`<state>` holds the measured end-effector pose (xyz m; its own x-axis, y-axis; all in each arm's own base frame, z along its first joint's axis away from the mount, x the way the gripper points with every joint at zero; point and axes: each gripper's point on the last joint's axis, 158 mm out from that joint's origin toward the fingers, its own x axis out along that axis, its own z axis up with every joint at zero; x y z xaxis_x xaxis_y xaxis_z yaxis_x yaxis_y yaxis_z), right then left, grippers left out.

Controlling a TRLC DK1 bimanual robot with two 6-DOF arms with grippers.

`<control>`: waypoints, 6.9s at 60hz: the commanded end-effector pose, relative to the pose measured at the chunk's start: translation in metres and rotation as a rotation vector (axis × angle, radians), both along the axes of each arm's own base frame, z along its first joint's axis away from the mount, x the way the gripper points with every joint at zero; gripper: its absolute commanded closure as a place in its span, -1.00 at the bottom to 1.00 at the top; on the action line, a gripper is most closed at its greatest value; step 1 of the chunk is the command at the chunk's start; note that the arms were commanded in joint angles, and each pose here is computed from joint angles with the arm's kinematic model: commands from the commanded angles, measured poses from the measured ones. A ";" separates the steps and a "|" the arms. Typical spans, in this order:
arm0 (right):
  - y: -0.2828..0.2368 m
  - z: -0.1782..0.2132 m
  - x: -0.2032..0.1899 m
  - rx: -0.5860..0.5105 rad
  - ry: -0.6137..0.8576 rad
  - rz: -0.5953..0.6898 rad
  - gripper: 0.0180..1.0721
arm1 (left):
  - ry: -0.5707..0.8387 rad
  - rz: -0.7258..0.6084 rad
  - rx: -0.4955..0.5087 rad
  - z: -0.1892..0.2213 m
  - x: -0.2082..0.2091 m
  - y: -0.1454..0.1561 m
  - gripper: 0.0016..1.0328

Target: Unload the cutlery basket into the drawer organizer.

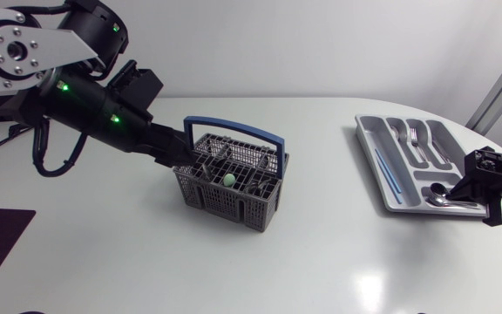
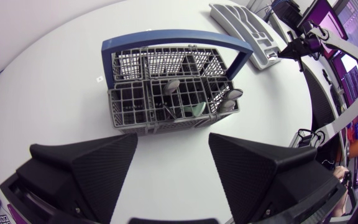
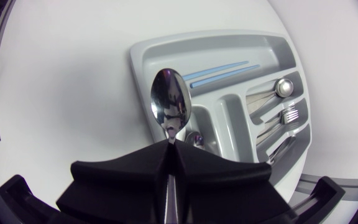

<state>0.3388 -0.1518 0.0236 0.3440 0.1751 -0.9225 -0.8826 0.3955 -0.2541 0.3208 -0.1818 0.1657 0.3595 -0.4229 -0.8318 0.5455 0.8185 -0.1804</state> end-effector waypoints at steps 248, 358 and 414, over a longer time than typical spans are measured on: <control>0.341 0.117 -0.106 0.533 0.014 -0.135 -0.30 | 0.156 0.334 -0.126 -0.008 0.008 -0.017 -0.82; 0.351 0.094 -0.107 0.511 0.039 -0.125 -0.30 | 0.366 0.531 -0.080 -0.053 0.029 -0.034 -0.23; 0.357 0.087 -0.106 0.512 0.047 -0.114 -0.30 | 0.445 0.576 -0.073 -0.074 0.030 -0.034 0.18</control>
